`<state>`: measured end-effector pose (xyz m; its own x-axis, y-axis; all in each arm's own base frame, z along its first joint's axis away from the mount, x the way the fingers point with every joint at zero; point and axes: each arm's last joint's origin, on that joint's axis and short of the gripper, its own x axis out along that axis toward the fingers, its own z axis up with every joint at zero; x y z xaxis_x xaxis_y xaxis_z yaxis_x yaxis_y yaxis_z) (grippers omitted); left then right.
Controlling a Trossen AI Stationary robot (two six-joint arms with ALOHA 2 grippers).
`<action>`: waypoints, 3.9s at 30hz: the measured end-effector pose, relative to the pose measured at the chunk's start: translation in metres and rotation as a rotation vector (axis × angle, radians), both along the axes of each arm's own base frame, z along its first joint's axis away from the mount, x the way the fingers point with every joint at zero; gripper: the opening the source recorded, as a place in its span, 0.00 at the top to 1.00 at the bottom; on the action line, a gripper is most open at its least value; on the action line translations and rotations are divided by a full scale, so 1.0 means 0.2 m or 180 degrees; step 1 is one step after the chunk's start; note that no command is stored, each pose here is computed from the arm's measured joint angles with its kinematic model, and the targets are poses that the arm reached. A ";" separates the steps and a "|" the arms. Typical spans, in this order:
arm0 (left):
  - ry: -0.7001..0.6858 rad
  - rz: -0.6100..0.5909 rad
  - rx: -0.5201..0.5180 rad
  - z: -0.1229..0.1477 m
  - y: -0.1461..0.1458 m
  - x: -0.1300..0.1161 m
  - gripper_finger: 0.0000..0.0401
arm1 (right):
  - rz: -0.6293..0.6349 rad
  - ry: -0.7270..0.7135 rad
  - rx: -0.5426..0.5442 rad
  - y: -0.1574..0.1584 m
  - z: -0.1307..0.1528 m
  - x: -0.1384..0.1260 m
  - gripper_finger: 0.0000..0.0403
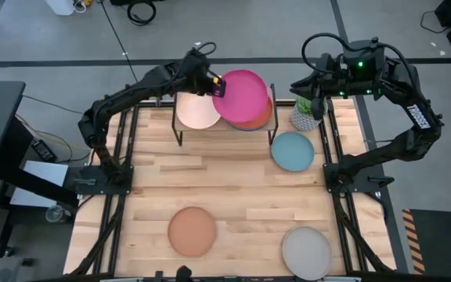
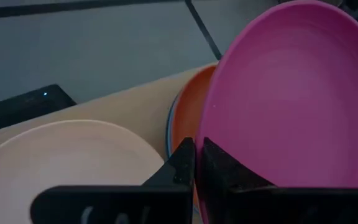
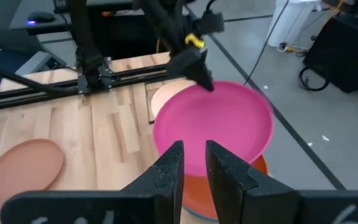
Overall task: Place and stack plates onto a shelf
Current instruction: Stack the pink plate on top of the orange plate on the shelf, then stack the brown plate on top of the light pink plate on the shelf
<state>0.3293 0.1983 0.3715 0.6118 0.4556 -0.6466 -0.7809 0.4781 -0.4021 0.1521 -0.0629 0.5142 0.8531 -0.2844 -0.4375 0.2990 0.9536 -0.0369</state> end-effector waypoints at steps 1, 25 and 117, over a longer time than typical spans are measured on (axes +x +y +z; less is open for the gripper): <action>0.0006 -0.0009 -0.0005 -0.01 0.01 0.00 0.96 | -0.0017 -0.0013 -0.0004 0.00 0.00 0.00 0.82; 0.0211 -0.0175 0.0196 -0.22 0.07 0.20 0.85 | -0.0103 0.0141 0.0023 -0.03 -0.03 0.06 0.82; 0.0922 -0.1607 0.0213 -0.07 -0.52 -0.31 0.98 | 0.0284 0.0178 -0.0109 -0.10 -0.08 0.25 0.82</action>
